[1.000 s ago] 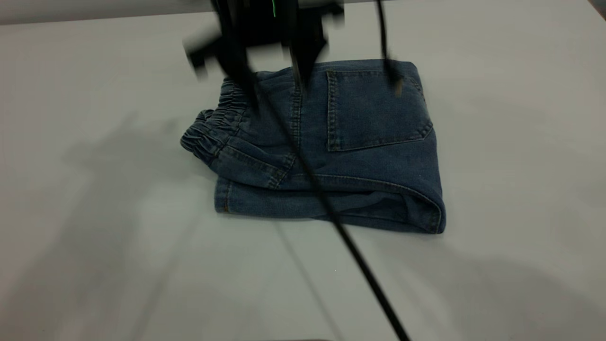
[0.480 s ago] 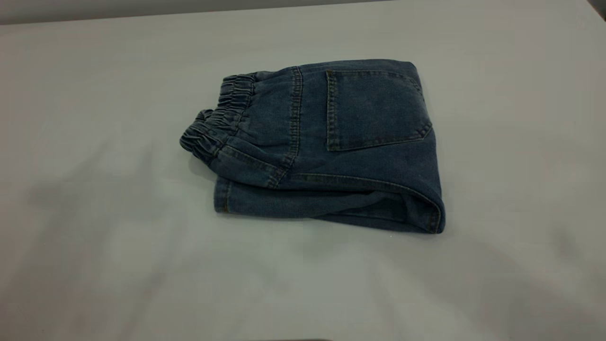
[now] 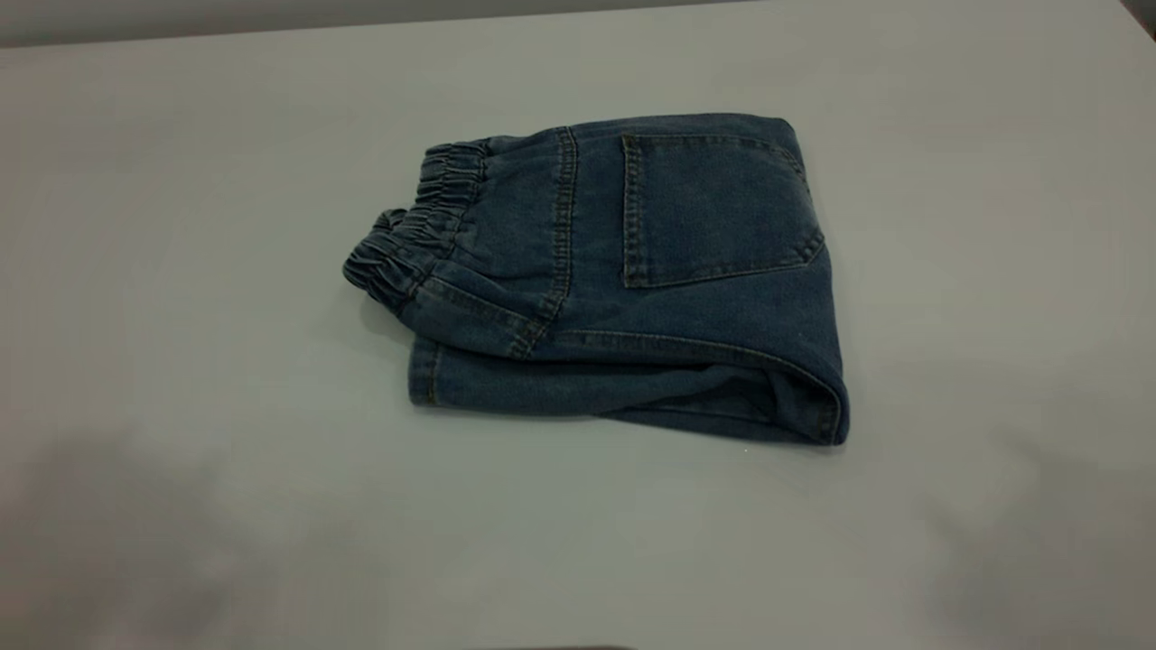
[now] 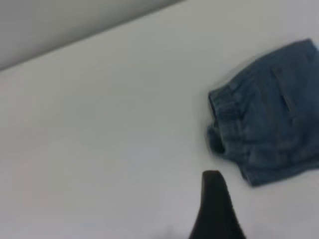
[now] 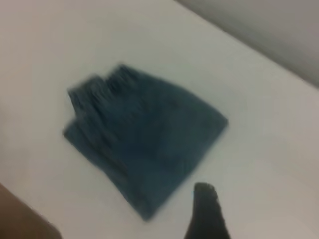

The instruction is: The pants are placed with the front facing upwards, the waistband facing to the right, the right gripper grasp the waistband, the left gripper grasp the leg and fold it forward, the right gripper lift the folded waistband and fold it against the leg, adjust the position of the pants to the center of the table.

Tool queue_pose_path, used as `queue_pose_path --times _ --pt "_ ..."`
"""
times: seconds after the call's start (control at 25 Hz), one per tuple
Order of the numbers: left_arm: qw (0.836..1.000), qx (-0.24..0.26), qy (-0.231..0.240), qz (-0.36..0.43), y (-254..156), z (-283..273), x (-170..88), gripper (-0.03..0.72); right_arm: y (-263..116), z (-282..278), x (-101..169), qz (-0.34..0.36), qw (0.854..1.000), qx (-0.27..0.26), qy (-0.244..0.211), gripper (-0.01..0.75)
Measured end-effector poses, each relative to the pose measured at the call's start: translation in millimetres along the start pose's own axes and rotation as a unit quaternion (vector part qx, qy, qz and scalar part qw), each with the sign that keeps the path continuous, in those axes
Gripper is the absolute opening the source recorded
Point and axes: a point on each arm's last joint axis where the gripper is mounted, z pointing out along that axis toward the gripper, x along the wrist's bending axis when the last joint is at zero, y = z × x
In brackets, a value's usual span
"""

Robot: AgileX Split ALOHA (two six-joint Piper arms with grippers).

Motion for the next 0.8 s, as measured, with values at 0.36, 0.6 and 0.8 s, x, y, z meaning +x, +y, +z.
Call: queue_pose_path --times 0.36,0.6,0.8 --pt "0.998 0.056 -0.034 -0.013 -89 -4 -8 0.441 -137 36 6 0.043 0.996 0.071 0.025 0.452" --pt "0.993 0.11 -0.034 -0.011 -173 8 -10 0.441 -195 52 12 0.058 0.993 0.091 0.053 0.452" --pt "0.992 0.117 -0.037 -0.012 -231 12 -12 0.441 -216 53 11 0.061 0.994 0.067 0.057 0.452"
